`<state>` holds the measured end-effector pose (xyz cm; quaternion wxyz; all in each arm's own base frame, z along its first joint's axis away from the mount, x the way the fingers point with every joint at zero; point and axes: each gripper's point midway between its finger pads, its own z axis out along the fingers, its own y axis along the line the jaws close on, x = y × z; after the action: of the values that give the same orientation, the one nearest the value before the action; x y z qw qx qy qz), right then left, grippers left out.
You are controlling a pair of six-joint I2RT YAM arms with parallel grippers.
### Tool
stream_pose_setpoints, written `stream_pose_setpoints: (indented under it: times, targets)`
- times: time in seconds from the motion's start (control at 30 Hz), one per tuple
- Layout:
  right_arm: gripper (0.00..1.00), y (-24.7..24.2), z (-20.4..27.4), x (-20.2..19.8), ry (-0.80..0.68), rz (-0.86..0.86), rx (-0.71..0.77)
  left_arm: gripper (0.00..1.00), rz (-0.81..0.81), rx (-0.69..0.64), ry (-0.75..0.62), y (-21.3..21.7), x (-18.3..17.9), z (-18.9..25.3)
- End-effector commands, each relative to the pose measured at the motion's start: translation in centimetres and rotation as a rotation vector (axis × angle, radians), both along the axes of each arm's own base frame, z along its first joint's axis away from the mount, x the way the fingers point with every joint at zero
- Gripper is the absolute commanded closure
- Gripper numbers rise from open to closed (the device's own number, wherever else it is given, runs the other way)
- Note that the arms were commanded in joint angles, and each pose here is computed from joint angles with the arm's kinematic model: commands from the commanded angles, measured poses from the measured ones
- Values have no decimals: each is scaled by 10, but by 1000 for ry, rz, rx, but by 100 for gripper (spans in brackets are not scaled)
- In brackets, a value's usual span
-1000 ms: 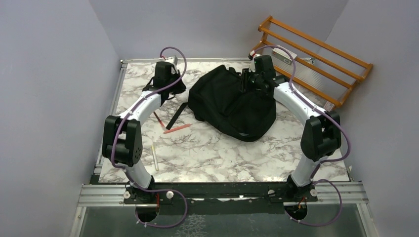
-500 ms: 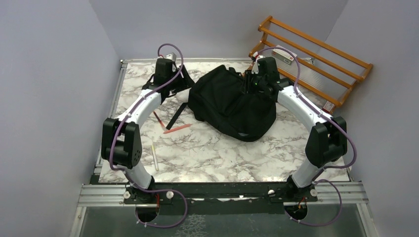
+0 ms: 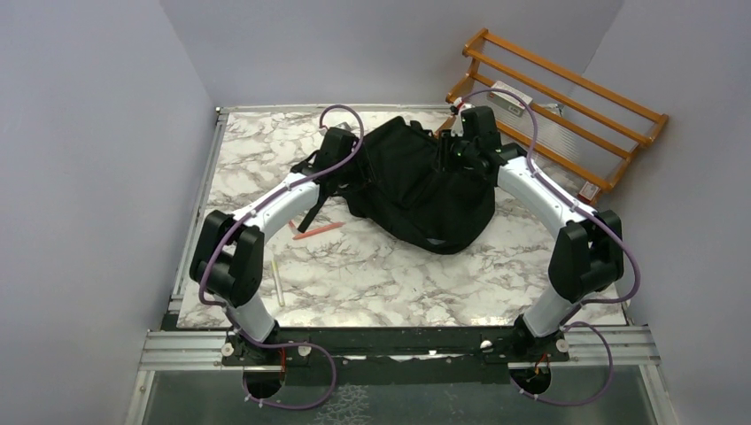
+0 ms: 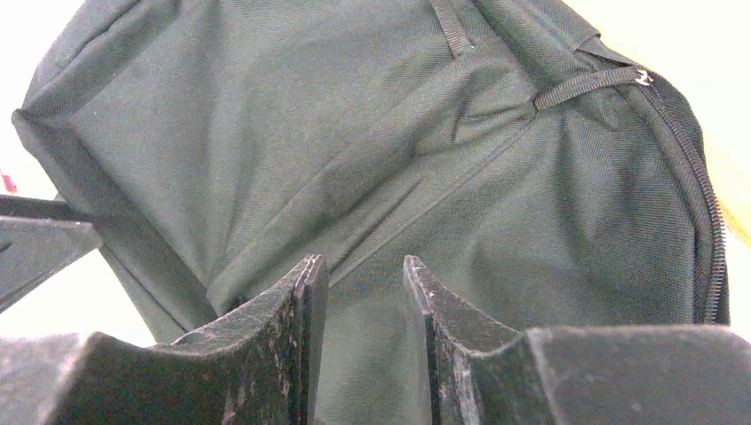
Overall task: Pack the student bag
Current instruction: Adjust the student bag at the center of the board.
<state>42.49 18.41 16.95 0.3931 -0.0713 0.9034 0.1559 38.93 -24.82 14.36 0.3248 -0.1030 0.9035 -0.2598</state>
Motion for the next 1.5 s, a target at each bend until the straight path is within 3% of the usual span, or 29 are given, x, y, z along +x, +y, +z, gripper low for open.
stream_pose_setpoints:
  times: [0.0,0.3,0.5,0.6,0.7,1.07,1.23,1.33,1.47]
  targets:
    - [58,0,16,-2,-42,-6,26,36,47,47,17,10,10,-14]
    - [58,2,19,-4,-42,-2,40,57,43,76,-3,20,40,-19]
    - [58,-2,22,-6,-55,-14,34,90,56,-15,-103,41,73,18]
    - [58,-3,21,-7,-52,-20,30,100,56,-47,-134,57,90,30]
    - [58,-3,20,-9,-52,-22,34,100,4,-61,-174,66,105,37]
    - [58,-3,17,-18,-34,-11,48,100,-161,89,-206,94,169,15]
    - [58,-5,12,-22,-24,-16,42,85,-170,215,-207,116,185,3]
    - [58,-7,10,-23,-24,-28,43,67,-158,275,-207,127,188,5]
    - [57,-12,4,-19,-31,-74,35,52,-150,280,-219,129,182,16]
